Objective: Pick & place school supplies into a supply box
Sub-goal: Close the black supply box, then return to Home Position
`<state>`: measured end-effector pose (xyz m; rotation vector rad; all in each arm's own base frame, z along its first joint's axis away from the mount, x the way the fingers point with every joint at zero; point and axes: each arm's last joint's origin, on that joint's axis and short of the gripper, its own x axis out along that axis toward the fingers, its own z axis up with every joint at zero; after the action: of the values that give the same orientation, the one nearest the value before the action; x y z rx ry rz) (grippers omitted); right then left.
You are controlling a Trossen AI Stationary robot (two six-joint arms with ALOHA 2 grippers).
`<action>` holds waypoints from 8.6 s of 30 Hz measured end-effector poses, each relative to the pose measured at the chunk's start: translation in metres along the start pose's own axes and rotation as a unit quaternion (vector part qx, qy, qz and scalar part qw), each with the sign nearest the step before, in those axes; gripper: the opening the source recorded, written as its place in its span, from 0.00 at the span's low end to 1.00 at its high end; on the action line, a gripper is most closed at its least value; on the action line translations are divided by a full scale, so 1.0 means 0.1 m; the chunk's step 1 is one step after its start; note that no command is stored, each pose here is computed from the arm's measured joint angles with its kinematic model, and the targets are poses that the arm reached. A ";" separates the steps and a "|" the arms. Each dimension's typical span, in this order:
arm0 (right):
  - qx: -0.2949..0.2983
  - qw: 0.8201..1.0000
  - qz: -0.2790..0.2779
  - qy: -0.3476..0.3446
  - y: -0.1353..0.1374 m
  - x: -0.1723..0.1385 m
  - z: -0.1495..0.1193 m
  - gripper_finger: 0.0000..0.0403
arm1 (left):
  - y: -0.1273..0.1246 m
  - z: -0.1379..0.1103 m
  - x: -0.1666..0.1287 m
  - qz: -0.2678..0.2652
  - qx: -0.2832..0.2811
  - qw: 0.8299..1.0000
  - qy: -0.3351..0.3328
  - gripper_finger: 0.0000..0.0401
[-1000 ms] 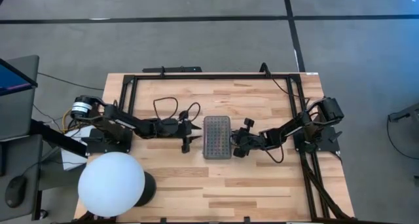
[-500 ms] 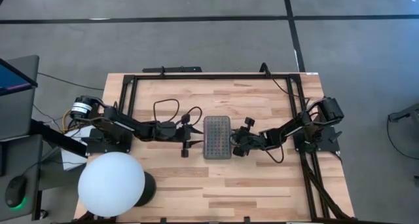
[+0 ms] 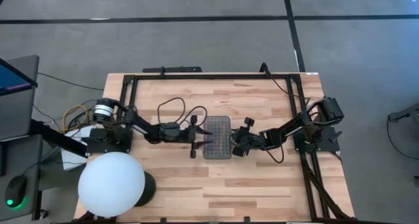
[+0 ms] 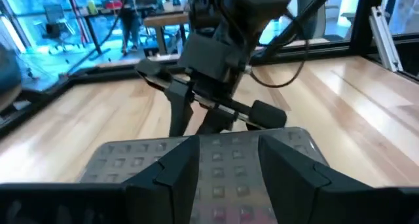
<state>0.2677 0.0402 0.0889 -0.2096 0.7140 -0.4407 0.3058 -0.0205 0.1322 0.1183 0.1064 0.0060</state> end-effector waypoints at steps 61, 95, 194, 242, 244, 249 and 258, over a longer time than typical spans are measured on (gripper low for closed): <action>-0.003 1.000 0.003 0.003 0.00 0.00 -0.01 0.18 | 0.09 -0.18 0.45 0.001 -0.054 0.986 0.157 0.38; -0.004 1.000 0.004 0.005 0.01 0.00 -0.01 0.18 | 0.03 -0.12 0.47 -0.003 -0.005 0.992 0.123 0.38; 0.005 0.952 0.126 -0.280 -0.82 -0.60 0.13 0.18 | 0.52 0.14 -1.75 0.157 0.001 0.986 -0.057 0.38; 0.000 0.921 0.088 -0.380 -1.01 -1.51 -0.52 0.18 | 0.54 0.14 -2.17 0.079 -0.011 0.993 -0.091 0.38; 0.014 0.919 0.080 -0.385 -1.03 -1.54 -0.54 0.18 | 0.52 0.19 -2.17 0.063 -0.012 0.991 -0.118 0.38; 0.026 0.920 0.079 -0.383 -1.03 -1.56 -0.56 0.18 | 0.47 0.19 -2.15 0.061 -0.017 0.991 -0.115 0.38; -0.015 0.902 0.170 -0.396 -0.98 -1.55 -0.57 0.18 | 0.38 0.19 -2.13 0.047 0.013 0.993 -0.111 0.38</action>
<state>0.0944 0.0218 0.1699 -0.2628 -0.0531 0.0138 0.0957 0.0129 0.1780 0.1493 -0.1207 0.0858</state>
